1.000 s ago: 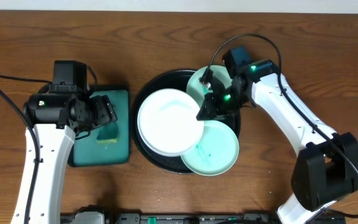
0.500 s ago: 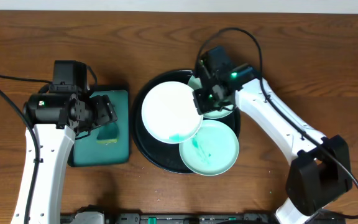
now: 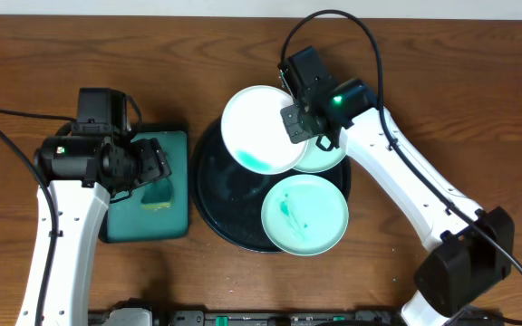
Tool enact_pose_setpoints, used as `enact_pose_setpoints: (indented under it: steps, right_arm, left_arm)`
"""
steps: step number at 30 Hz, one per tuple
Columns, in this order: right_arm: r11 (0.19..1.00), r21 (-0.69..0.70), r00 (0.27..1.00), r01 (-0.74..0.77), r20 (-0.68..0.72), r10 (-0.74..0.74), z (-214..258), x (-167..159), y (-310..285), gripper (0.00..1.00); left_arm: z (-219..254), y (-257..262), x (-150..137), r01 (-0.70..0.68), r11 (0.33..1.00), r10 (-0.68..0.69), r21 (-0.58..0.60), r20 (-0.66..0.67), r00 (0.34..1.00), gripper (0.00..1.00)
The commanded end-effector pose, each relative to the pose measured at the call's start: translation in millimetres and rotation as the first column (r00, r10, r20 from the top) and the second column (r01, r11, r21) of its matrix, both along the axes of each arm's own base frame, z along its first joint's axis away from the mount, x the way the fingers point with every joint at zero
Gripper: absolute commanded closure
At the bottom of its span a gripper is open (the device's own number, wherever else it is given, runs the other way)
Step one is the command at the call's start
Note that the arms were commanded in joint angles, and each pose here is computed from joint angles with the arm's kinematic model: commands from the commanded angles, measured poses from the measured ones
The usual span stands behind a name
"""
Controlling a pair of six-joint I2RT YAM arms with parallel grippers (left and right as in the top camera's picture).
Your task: Clean dirty plates on tray and stack at the side
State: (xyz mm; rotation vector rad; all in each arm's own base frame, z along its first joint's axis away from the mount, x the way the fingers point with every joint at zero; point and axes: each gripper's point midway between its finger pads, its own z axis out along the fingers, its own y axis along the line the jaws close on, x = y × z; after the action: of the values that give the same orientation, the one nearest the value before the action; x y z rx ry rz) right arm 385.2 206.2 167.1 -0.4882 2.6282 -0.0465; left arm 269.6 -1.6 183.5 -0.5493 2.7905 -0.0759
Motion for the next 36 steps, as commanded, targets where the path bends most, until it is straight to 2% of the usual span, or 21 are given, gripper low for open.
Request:
enact_pose_setpoints:
  steps: [1,9,20,27,36]
  right_arm:
    - [0.989,-0.143,0.992,-0.033,0.113,0.049,22.6,7.3,-4.8,0.99]
    - [0.919,-0.394,0.955,-0.018,0.264,0.132,48.6,7.3,-1.8,0.99]
    - [0.777,-0.627,0.855,0.056,0.432,0.287,97.9,-10.1,28.1,0.99]
    - [0.683,-0.722,0.794,0.111,0.478,0.376,125.1,-28.7,46.7,0.99]
    - [0.642,-0.755,0.761,0.136,0.494,0.420,137.3,-43.6,59.6,0.99]
  left_arm:
    - [-0.3,0.0,-0.8,0.011,1.000,-0.011,0.008,-0.003,1.000,0.19]
    - [-0.3,0.0,-0.8,0.011,1.000,-0.011,0.008,-0.003,1.000,0.19]
    - [-0.3,0.1,-0.8,0.012,1.000,-0.012,0.008,-0.003,1.000,0.19]
    - [-0.3,0.1,-0.8,0.018,1.000,-0.017,0.010,-0.003,1.000,0.19]
    - [-0.4,0.1,-0.9,0.019,1.000,-0.019,0.011,-0.003,1.000,0.19]
